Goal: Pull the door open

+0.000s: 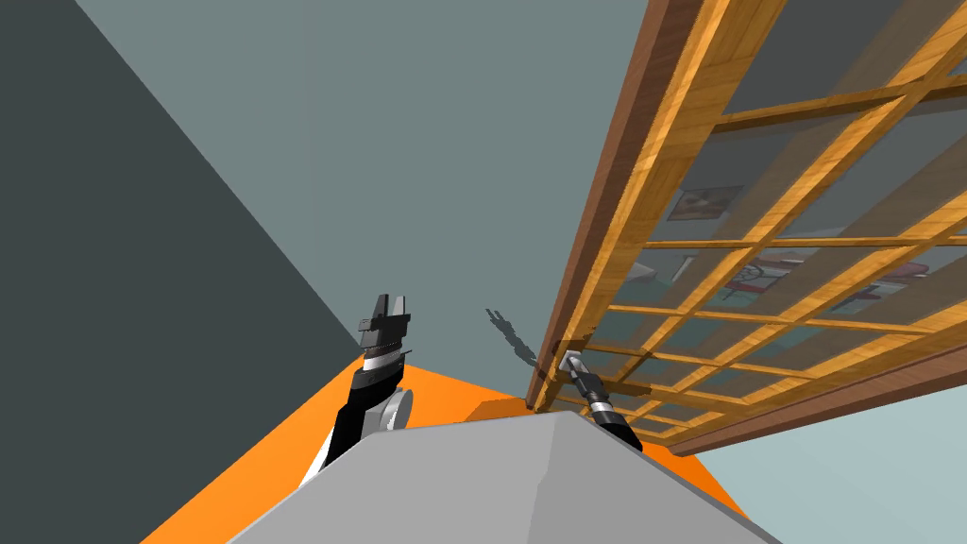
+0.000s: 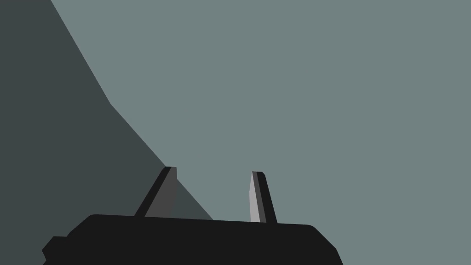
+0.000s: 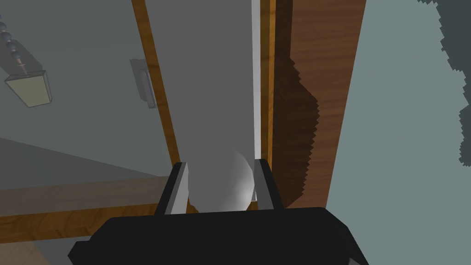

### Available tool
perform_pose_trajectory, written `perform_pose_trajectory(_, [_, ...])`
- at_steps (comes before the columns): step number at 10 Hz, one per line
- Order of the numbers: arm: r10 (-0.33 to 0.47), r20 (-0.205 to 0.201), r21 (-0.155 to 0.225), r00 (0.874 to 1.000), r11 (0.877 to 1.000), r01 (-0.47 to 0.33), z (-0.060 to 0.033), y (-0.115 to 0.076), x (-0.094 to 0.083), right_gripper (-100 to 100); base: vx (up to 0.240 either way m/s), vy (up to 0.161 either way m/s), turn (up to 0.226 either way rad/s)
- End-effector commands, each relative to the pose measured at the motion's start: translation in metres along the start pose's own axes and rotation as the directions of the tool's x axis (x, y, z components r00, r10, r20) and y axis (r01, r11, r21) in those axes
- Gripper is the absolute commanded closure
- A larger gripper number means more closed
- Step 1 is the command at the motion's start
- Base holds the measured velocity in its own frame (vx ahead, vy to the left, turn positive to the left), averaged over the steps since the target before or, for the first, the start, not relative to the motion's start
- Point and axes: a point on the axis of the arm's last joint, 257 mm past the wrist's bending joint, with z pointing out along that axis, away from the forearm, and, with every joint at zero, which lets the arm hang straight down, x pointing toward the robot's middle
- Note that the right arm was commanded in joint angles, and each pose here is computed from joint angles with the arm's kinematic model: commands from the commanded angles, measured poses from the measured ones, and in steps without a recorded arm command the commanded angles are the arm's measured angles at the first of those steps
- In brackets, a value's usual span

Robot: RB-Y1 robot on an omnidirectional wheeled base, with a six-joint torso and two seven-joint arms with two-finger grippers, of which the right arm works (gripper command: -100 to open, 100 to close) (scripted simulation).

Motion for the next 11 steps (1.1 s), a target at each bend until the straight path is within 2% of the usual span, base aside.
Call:
perform_pose_trajectory(1, [0.001, 0.001, 0.001, 1.0, 1.0, -0.001, -0.0003, -0.0002, -0.0004, 100, -0.012, 0.001, 0.0])
perform_pose_trajectory(3, [0.001, 0.001, 0.001, 1.0, 1.0, -0.001, -0.0003, -0.0002, -0.0004, 100, 0.0, 0.0, 0.0])
perform_pose_trajectory(6, [0.077, 0.002, 0.003, 0.997, 0.997, -0.077, 0.0018, 0.0017, 0.0002, 100, -0.048, -0.011, 0.036])
perform_pose_trajectory(8, [0.126, 0.005, 0.005, 0.992, 0.992, -0.126, 0.0033, 0.0024, -0.0003, 100, -0.055, -0.016, 0.032])
perform_pose_trajectory(11, [0.208, 0.011, 0.008, 0.978, 0.978, -0.208, 0.006, 0.0037, -0.0012, 100, -0.048, -0.013, 0.035])
